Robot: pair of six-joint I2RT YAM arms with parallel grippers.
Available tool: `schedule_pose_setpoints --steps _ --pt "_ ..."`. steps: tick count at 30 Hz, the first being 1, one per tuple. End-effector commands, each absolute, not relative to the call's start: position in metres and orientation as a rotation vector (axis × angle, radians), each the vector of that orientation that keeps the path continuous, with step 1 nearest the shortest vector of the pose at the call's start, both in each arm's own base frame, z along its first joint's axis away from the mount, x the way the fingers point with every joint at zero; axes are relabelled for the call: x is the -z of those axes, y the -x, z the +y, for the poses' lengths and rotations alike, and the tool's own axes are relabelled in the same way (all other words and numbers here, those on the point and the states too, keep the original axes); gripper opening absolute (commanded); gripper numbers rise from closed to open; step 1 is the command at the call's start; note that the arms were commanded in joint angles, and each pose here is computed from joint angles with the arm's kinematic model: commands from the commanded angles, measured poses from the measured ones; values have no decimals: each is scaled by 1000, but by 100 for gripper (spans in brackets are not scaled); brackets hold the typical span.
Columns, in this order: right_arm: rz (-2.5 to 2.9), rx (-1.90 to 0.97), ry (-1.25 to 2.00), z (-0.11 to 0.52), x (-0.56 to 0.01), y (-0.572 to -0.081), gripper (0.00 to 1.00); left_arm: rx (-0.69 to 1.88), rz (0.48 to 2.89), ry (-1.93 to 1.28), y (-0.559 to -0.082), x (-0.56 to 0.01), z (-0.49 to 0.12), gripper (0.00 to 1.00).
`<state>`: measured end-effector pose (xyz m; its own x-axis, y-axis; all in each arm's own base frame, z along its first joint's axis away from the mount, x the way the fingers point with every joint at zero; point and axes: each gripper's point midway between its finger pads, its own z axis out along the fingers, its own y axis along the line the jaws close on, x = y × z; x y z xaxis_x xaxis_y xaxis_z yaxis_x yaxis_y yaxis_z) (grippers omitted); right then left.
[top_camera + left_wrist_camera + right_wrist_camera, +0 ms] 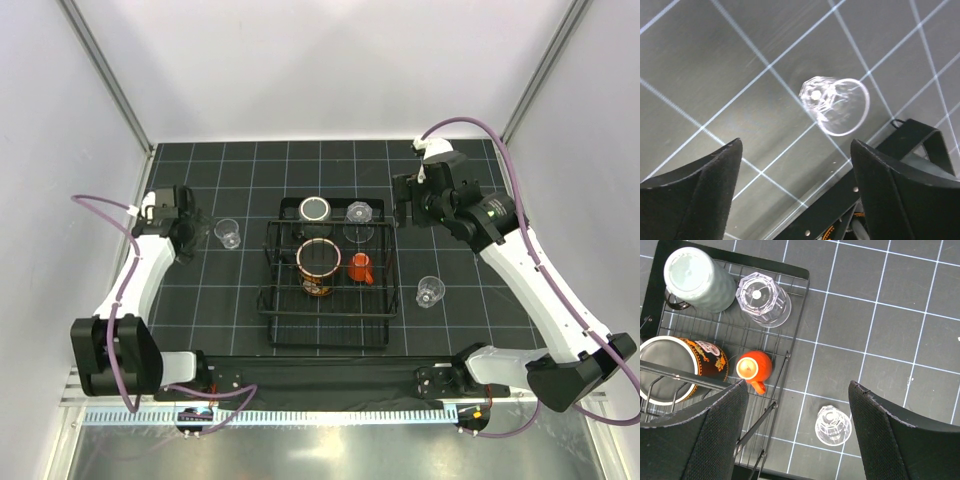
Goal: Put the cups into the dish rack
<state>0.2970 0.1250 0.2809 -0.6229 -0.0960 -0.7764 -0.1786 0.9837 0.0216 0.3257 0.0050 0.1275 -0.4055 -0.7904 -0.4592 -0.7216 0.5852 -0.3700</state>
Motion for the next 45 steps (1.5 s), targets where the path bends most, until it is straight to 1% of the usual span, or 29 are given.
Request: schedule_pose_setpoints --steps 1,3,5,8,15,17,19,20,21,22,25,27,28,31,32,35,38,39,41,42,44,45 --pt "2195 -178 185 132 -297 -300 82 215 2132 1140 -352 -151 5 87" --pt "2191 -185 182 132 -299 -299 82 226 2155 1140 -363 -148 2 89" --pt "2182 -186 180 131 -302 -297 82 246 2192 1148 -367 -143 -3 89" --pt "2178 -178 175 127 -304 -294 82 251 2261 1183 -374 -119 -8 84" --pt "2175 -155 178 122 -305 -291 82 243 2278 1203 -381 -87 -8 78" --pt "2175 -155 178 122 -305 -290 82 240 2306 1192 -380 -77 -10 72" --pt "2178 -157 180 122 -303 -289 82 248 2316 1184 -376 -71 -11 67" --pt "2181 -157 181 122 -302 -289 82 252 2309 1178 -377 -71 -11 60" --pt "2182 -161 178 123 -302 -289 82 251 2312 1165 -376 -70 -12 57" --pt "2185 -167 178 124 -302 -289 82 253 2311 1159 -375 -70 -11 52" --pt "2182 -185 175 126 -303 -288 82 249 2305 1143 -375 -70 -10 45" --pt "2181 -207 180 128 -303 -287 82 245 2314 1138 -374 -68 -10 36" --pt "2181 -217 180 130 -304 -286 82 250 2320 1131 -374 -67 -11 28" --pt "2181 -246 188 134 -305 -284 82 266 2328 1114 -374 -68 -14 9" --pt "2181 -255 191 135 -305 -283 82 272 2326 1109 -374 -71 -14 0" --pt "2174 -282 201 138 -307 -282 82 319 2304 1066 -368 -89 -19 0" --pt "2155 -345 228 148 -314 -280 82 422 2238 972 -354 -127 -29 0" --pt "2150 -382 246 153 -317 -278 82 461 2169 921 -348 -156 -31 0" --pt "2114 -430 260 159 -329 -277 83 527 2108 835 -337 -183 -38 0" --pt "2105 -494 288 167 -335 -272 83 576 2023 769 -327 -215 -42 0" --pt "2056 -559 308 175 -352 -267 83 664 1950 675 -319 -246 -54 0" --pt "2030 -597 313 178 -361 -263 83 764 1908 590 -314 -268 -68 0"
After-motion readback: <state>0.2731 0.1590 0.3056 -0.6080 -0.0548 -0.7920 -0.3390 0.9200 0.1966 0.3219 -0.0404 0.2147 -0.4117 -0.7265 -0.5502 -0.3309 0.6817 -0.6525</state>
